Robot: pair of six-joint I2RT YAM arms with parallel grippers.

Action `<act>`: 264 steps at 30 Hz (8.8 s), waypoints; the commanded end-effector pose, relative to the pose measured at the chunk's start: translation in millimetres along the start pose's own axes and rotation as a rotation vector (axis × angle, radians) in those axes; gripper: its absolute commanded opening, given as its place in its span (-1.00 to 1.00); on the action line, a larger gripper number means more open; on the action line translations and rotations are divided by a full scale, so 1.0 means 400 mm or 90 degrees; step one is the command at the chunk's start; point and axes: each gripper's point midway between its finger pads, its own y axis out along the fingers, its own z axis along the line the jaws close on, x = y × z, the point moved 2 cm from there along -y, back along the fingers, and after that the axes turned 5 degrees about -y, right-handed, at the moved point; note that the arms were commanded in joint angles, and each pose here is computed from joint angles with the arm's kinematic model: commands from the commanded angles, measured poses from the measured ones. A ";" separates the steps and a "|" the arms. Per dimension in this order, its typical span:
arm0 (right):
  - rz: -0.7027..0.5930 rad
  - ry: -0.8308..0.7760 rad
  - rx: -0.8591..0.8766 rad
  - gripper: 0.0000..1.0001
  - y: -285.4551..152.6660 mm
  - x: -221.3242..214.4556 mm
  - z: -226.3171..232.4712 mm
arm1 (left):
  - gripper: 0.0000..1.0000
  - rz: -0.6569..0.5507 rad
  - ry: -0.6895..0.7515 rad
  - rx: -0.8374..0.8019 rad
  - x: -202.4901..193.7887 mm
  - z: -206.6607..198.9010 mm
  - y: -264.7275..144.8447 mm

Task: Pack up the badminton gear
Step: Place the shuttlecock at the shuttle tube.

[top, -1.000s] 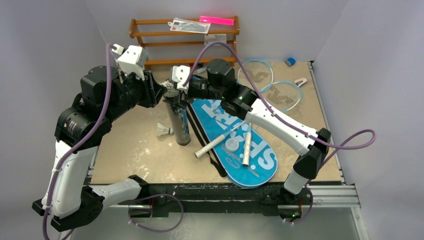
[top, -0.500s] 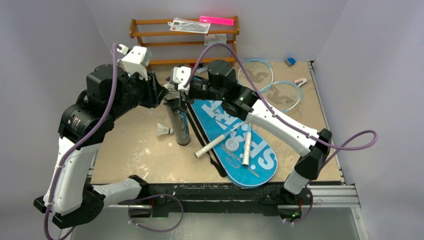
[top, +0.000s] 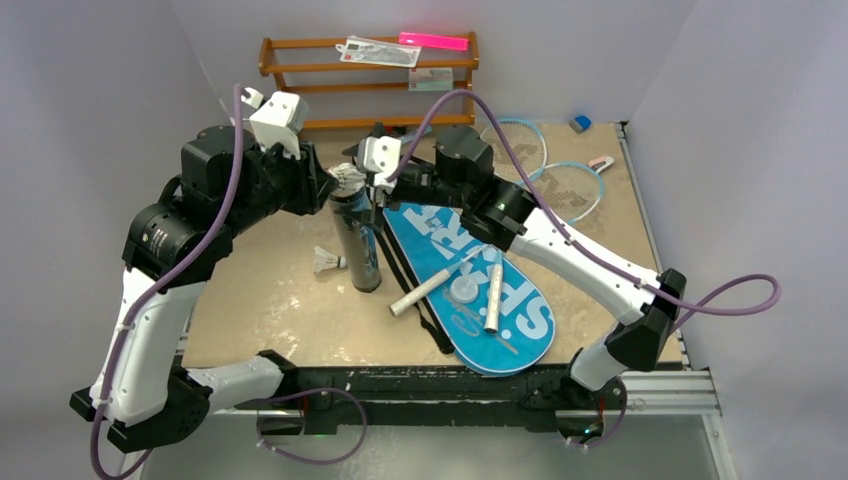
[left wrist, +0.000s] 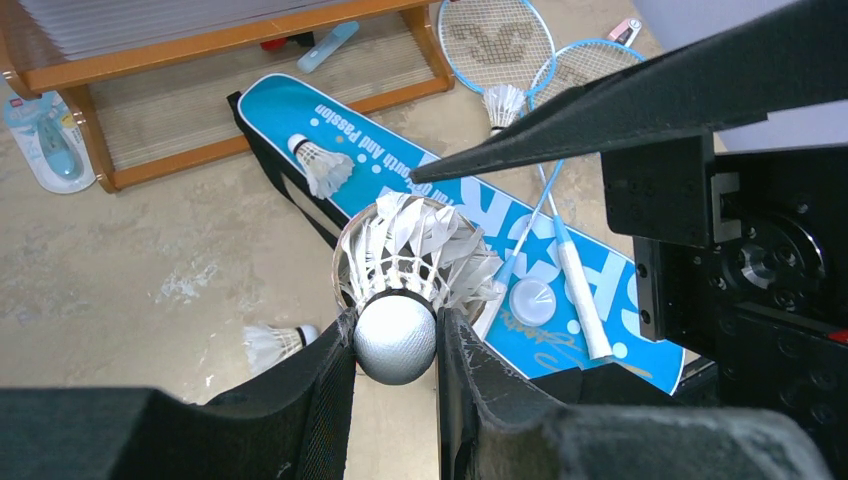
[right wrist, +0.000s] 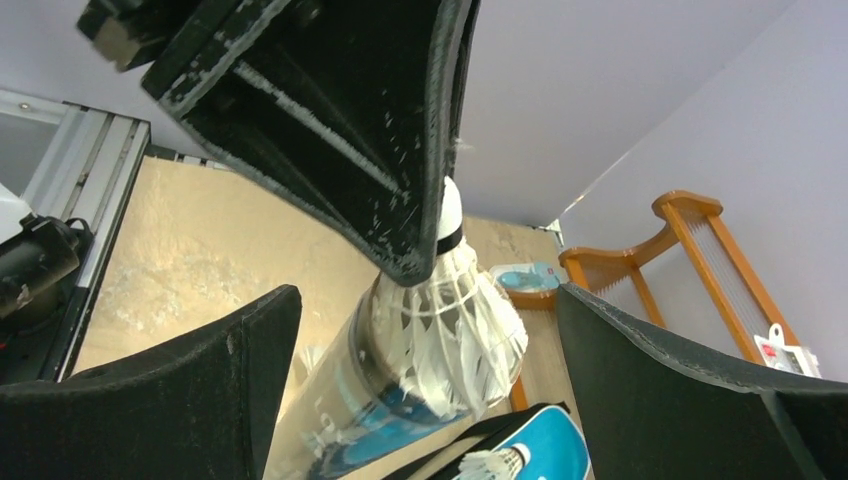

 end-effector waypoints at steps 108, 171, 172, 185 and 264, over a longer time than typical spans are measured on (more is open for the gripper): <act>0.040 0.084 -0.090 -1.00 -0.043 0.057 -0.062 | -1.00 -0.041 -0.009 0.031 0.028 0.019 -0.048; 0.080 0.134 -0.119 -1.00 -0.004 0.007 -0.085 | -1.00 0.019 0.007 0.018 -0.005 0.010 -0.025; 0.081 0.136 -0.111 -1.00 0.000 0.006 -0.081 | -1.00 0.012 0.011 0.011 -0.002 0.007 -0.028; 0.071 0.135 -0.105 -1.00 -0.001 0.023 -0.084 | -1.00 -0.009 0.026 -0.018 0.004 -0.005 -0.036; 0.035 -0.066 0.035 0.24 0.016 0.006 0.013 | -1.00 -0.024 0.015 -0.046 0.015 -0.024 -0.061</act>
